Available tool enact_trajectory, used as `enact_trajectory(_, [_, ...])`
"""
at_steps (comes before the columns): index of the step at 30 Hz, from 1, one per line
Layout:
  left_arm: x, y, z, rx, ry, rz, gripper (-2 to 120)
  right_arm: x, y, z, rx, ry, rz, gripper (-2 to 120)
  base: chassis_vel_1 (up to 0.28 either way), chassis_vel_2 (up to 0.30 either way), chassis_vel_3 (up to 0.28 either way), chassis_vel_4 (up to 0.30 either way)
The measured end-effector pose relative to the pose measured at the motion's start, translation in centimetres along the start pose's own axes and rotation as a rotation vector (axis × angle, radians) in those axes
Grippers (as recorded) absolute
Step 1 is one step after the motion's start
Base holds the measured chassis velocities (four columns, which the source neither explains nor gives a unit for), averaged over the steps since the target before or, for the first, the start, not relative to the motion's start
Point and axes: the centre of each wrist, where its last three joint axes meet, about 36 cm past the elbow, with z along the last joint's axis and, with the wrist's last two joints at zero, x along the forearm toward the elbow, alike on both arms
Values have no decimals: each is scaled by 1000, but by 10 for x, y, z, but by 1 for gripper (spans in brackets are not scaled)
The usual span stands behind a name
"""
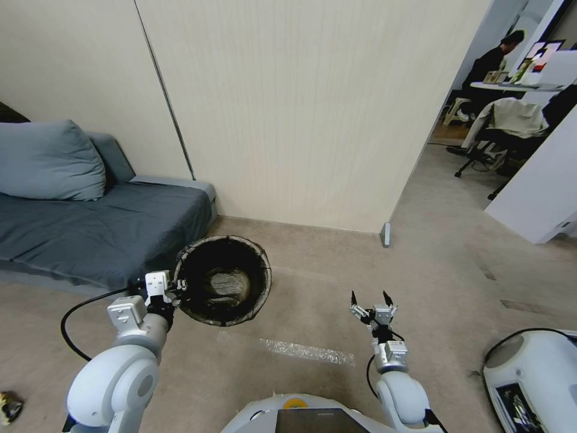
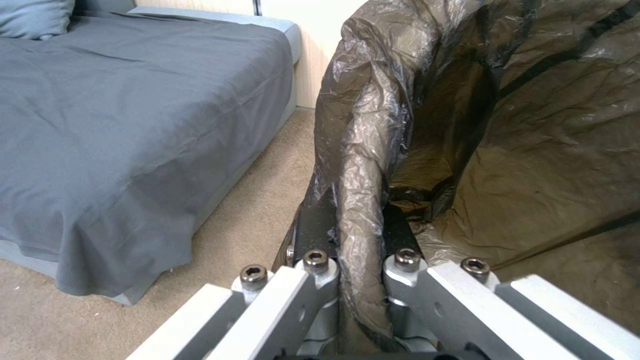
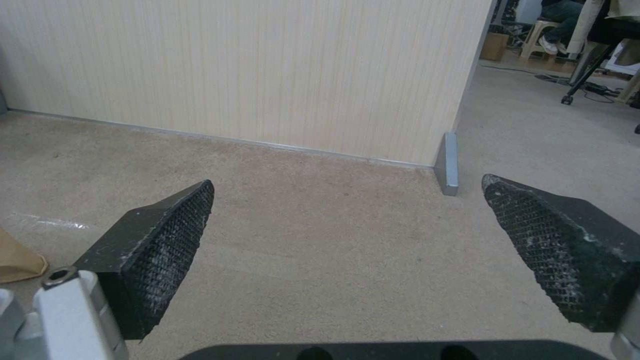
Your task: Pick up the trash bin, then pick up the garbage from the floor and place it into the trash bin.
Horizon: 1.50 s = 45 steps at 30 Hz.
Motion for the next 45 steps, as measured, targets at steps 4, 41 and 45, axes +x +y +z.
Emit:
enact_trajectory(4, [-1, 0, 0, 2, 2, 4, 0, 0, 1, 2, -1, 5, 2, 100, 0, 0, 0, 0])
enact_trajectory(41, [-2, 1, 0, -1, 3, 9, 0, -1, 2, 3, 0, 4, -2, 100, 60, 60, 60, 60])
enact_trajectory(45, [-1, 1, 0, 0, 3, 10, 0, -2, 2, 3, 1, 3, -3, 100, 101, 93, 91, 94])
